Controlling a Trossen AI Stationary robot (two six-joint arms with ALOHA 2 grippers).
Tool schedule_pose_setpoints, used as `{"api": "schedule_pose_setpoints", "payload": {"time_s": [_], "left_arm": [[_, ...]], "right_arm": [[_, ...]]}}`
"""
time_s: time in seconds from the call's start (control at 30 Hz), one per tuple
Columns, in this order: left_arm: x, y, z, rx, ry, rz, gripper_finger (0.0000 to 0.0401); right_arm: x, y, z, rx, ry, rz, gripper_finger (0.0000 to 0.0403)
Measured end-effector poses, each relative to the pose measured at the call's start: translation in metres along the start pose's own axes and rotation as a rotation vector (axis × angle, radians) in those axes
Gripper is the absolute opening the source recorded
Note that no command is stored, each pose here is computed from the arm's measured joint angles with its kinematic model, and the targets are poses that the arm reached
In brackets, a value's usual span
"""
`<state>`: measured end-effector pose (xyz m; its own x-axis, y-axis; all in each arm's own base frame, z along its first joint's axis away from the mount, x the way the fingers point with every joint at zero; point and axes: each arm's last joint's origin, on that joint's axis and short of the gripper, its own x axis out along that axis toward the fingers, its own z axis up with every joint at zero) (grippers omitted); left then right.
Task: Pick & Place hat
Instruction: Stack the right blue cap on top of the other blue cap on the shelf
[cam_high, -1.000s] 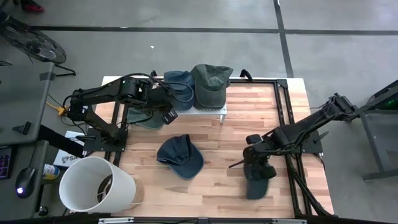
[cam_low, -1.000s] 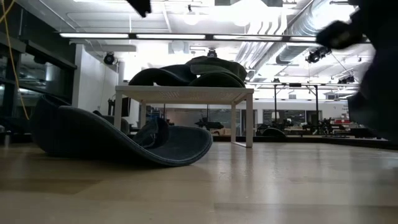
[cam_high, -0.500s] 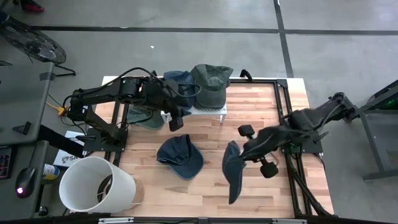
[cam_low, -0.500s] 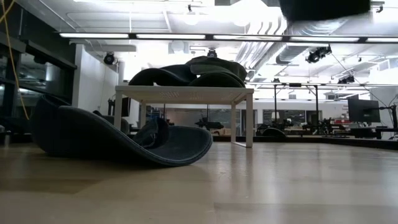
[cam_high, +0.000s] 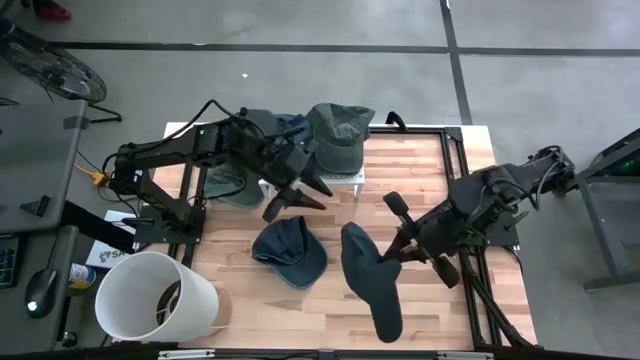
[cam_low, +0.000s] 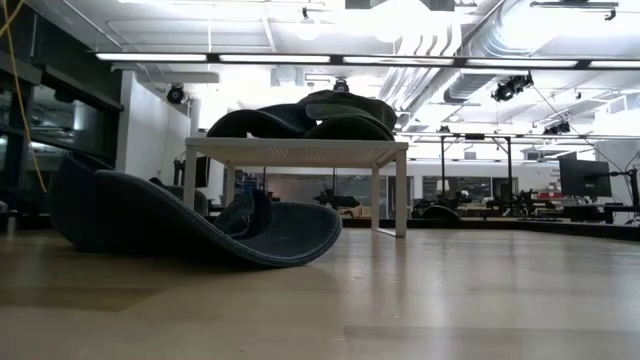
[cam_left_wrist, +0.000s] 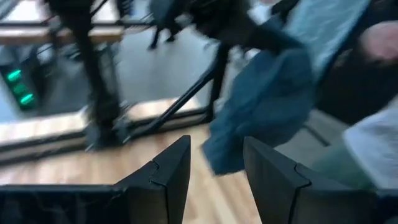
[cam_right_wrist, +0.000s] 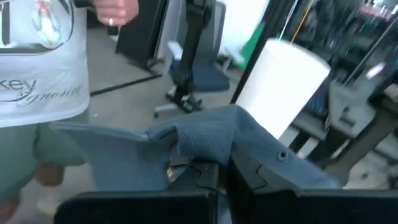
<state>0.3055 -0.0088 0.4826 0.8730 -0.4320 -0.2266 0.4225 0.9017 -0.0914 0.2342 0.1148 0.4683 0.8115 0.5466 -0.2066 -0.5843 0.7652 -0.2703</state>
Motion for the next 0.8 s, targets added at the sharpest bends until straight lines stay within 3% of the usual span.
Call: {"api": "schedule_pose_setpoints", "payload": {"time_s": [0.17,0.47,0.8], "left_arm": [[0.005,-0.001,0.005,0.018,-0.063,-0.124,0.0147],[0.026,0.009,0.002,0.013,-0.083,-0.144,0.0147],[0.045,0.012,-0.004,-0.019,-0.082,-0.287,0.0147]], "right_arm": [[0.001,-0.003,0.007,-0.082,-0.076,-0.031,0.0000],[0.001,-0.005,0.013,-0.116,-0.139,-0.052,0.0000],[0.001,-0.005,0.014,-0.115,-0.141,-0.059,0.0000]]}}
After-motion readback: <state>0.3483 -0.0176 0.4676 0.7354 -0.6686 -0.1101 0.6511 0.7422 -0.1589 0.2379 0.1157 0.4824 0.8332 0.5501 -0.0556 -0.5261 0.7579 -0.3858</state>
